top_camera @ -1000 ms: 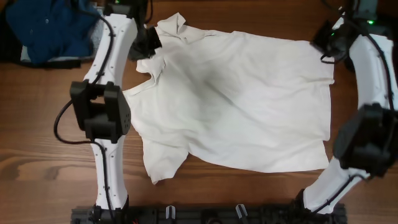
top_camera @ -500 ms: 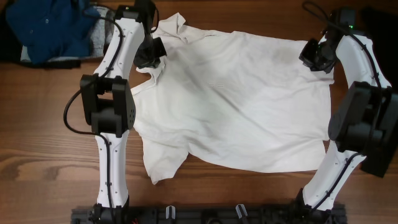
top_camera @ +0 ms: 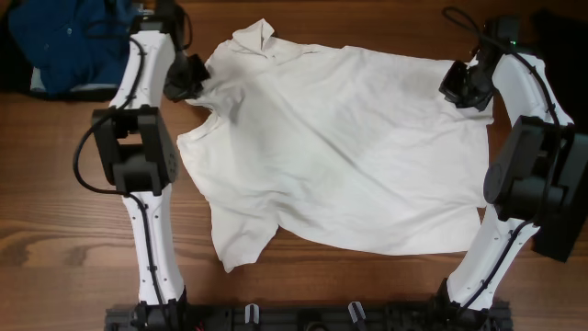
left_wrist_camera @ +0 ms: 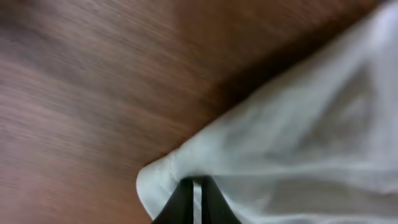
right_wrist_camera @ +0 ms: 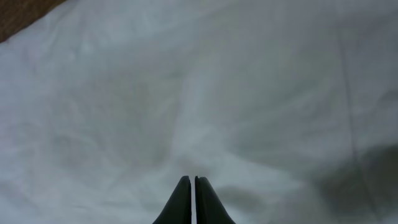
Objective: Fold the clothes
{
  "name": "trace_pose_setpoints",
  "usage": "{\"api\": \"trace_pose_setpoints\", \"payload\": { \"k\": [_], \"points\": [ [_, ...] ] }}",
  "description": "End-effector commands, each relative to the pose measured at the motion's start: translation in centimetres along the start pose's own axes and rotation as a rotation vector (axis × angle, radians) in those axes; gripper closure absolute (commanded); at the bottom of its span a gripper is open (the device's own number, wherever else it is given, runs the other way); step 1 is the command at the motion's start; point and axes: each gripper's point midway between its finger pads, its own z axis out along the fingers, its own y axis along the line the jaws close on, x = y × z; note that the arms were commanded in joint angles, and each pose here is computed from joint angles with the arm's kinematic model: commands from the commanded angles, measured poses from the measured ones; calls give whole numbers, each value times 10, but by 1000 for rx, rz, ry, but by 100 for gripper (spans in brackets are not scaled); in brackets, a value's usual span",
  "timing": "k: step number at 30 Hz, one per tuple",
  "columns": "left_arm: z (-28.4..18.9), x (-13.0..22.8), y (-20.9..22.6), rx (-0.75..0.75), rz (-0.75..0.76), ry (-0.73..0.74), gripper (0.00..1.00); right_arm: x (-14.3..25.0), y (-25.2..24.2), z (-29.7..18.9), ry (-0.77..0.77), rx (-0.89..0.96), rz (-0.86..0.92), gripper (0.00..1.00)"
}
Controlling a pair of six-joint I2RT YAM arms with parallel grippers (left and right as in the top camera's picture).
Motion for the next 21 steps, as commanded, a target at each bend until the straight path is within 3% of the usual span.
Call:
{"api": "trace_pose_setpoints", "payload": {
  "k": [1,17,20,21],
  "points": [
    [14,-7,9,8,-14,6,93,13,-8,18,36,20,-14,96],
    [7,-59,90,-97,-134,-118,88,-11,-38,19,-56,119,-8,96],
    [5,-65,100,-93,-156,-132,70,-17,-44,18,-72,114,5,96],
    [5,-67,102,-91,-160,-137,56,-19,-45,18,-78,105,3,96]
  ]
}}
